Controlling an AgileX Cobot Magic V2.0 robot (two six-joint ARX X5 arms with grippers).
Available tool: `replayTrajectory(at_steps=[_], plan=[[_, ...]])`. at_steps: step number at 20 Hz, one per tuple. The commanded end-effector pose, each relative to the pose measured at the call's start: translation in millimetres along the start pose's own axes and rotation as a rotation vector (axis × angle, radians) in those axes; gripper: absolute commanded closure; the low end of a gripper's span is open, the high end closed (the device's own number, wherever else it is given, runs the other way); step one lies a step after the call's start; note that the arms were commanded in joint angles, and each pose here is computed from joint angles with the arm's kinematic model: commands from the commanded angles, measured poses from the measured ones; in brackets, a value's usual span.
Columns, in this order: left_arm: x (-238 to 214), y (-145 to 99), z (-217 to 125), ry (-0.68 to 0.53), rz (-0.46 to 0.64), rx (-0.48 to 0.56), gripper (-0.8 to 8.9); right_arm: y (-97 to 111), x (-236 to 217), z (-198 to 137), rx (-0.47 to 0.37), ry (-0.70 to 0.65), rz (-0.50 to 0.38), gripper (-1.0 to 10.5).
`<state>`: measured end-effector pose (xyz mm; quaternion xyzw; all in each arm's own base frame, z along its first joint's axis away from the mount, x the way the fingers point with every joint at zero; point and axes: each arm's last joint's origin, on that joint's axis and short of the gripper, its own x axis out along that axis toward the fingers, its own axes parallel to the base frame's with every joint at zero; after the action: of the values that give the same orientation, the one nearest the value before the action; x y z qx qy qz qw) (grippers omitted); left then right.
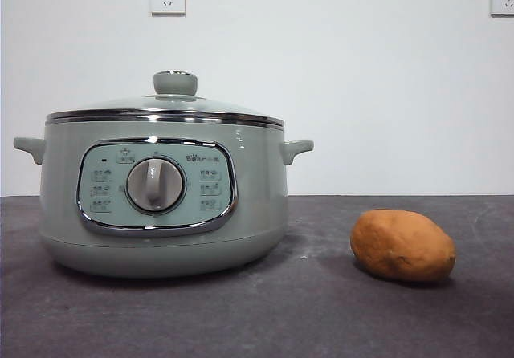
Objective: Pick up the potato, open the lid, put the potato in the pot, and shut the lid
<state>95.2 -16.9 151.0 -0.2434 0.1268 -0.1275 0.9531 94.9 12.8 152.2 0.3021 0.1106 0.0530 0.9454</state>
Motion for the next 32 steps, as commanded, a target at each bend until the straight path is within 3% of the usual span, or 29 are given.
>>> replayTrajectory(at_steps=[1, 6, 10, 20, 26, 32], plan=[[-1, -2, 4, -0.02, -0.009, 0.0, 8.21, 4, -2, 5, 0.002, 0.006, 0.007, 9.6], [-10, -13, 21, -0.041, -0.021, 0.048, 8.21, 16, -8, 19, -0.067, 0.049, 0.042, 9.6], [-20, -25, 38, -0.03, -0.017, 0.144, 8.21, 30, -10, 35, -0.144, 0.103, 0.066, 9.6], [-31, -54, 87, 0.078, 0.005, 0.333, 8.21, 67, 1, 82, -0.35, 0.283, 0.1, 9.5], [-22, -66, 112, 0.181, 0.005, 0.327, 8.18, 85, 15, 103, -0.42, 0.464, 0.174, 9.5], [1, -73, 122, 0.321, -0.163, 0.278, 7.84, 96, 36, 112, -0.399, 0.638, 0.323, 9.2]])
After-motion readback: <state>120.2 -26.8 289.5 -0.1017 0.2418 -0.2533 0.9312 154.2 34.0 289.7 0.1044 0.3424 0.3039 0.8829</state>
